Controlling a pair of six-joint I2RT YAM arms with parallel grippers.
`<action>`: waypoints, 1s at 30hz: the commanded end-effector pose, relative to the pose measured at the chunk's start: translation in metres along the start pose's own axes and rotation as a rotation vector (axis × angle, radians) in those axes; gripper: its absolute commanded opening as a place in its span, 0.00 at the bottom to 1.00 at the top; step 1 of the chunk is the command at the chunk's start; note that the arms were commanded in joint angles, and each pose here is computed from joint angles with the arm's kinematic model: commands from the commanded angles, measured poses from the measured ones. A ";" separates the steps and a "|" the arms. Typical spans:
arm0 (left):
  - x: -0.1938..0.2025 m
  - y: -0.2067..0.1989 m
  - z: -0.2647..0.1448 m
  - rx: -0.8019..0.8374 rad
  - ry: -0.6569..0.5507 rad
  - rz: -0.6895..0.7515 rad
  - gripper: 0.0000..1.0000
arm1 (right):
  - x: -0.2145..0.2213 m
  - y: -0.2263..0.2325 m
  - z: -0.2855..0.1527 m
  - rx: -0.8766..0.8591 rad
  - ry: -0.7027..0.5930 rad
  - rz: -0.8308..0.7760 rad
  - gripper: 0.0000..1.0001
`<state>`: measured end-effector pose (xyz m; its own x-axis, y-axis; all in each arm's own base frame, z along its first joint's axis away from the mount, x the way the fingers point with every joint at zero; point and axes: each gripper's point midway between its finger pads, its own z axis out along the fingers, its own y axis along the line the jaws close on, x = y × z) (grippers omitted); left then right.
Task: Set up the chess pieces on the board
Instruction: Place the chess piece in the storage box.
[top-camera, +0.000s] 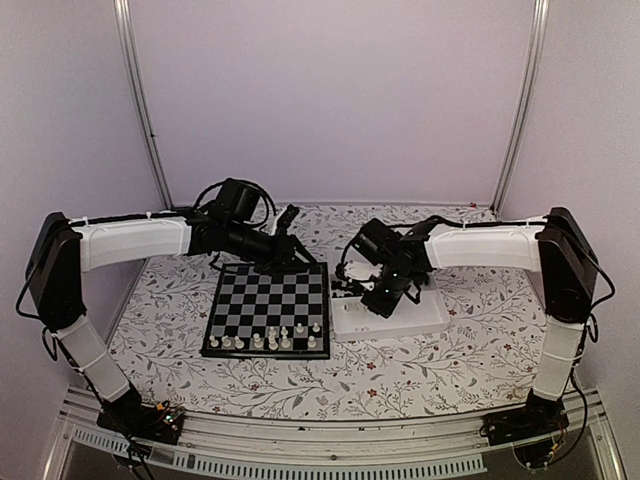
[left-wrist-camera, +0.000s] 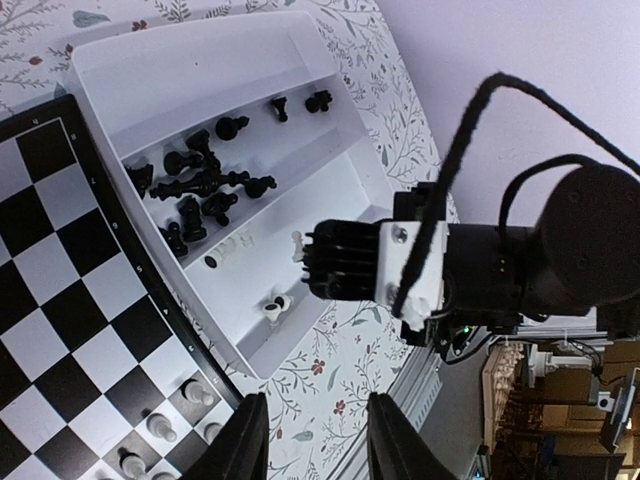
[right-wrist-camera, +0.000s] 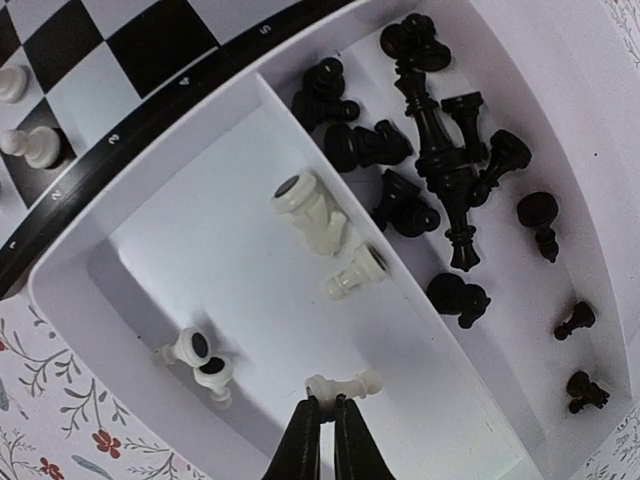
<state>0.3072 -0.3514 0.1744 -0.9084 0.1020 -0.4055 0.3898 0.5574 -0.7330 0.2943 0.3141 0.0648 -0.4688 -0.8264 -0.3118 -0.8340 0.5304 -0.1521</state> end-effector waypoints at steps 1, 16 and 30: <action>-0.002 -0.007 -0.007 0.017 0.007 0.021 0.37 | 0.012 -0.025 0.021 0.024 0.038 0.005 0.07; 0.001 -0.011 -0.011 0.024 0.021 0.043 0.37 | 0.024 -0.045 0.023 -0.018 0.090 0.144 0.23; 0.004 -0.009 -0.021 -0.012 -0.004 0.039 0.38 | 0.061 -0.035 -0.002 0.027 0.142 0.798 0.38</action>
<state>0.2971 -0.3449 0.1810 -0.9025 0.1311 -0.4102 0.4087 0.5606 -0.7202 0.2972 0.2516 0.0524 -0.9057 -0.3583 -0.2268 -0.3759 0.9258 0.0388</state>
